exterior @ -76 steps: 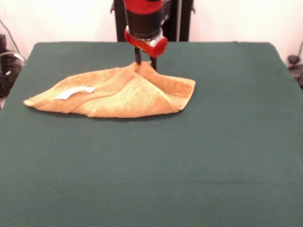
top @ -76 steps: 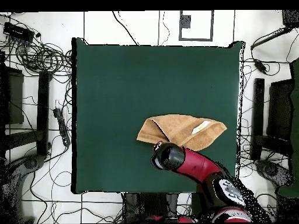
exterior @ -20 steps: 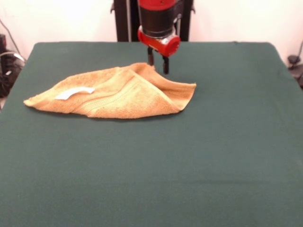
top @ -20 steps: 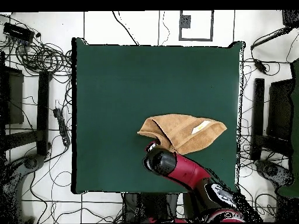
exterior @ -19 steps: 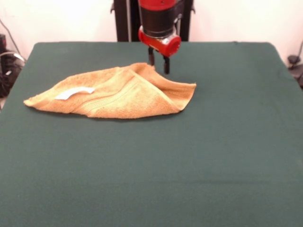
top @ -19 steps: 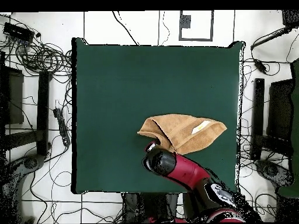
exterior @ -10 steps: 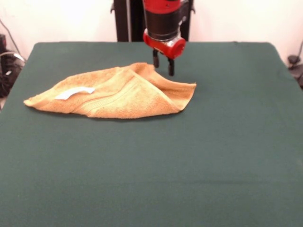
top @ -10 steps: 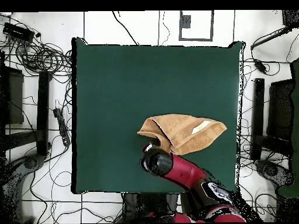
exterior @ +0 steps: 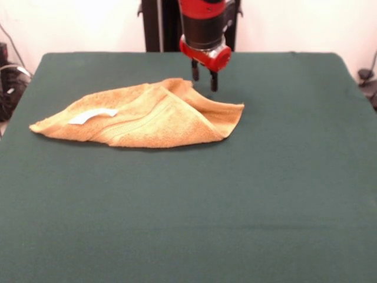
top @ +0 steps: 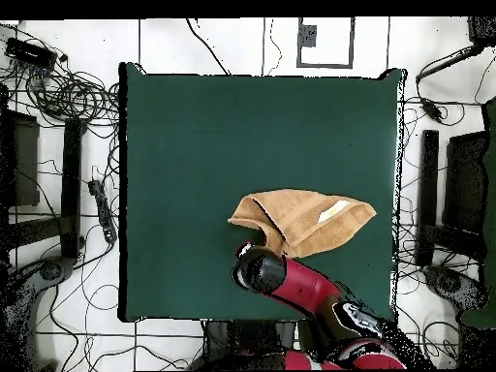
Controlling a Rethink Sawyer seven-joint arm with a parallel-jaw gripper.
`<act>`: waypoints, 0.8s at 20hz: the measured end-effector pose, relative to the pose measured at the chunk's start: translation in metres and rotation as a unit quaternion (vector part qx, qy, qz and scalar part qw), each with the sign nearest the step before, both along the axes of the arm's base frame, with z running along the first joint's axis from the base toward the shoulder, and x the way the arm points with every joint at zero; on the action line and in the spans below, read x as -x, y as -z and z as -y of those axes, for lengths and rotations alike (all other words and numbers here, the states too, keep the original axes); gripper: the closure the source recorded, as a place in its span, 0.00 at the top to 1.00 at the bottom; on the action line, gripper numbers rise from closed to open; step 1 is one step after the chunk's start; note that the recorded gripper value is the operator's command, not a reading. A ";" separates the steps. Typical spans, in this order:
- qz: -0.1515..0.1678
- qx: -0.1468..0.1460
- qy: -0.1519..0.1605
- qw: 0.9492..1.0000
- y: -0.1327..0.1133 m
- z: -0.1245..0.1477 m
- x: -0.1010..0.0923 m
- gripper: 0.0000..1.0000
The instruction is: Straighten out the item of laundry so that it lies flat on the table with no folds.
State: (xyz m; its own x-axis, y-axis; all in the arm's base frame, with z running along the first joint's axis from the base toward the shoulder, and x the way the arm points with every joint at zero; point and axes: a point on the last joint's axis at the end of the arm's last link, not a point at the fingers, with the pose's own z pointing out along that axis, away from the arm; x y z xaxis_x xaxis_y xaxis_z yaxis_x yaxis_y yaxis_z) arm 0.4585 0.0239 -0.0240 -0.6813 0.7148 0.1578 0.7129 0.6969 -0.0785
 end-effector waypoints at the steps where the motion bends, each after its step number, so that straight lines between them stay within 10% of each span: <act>1: -0.008 0.001 -0.002 1.000 -0.010 0.001 -0.001 1.00; 9: -0.029 0.003 -0.010 1.000 -0.065 0.001 -0.010 1.00; 16: -0.005 0.015 -0.014 1.000 -0.060 0.011 -0.022 1.00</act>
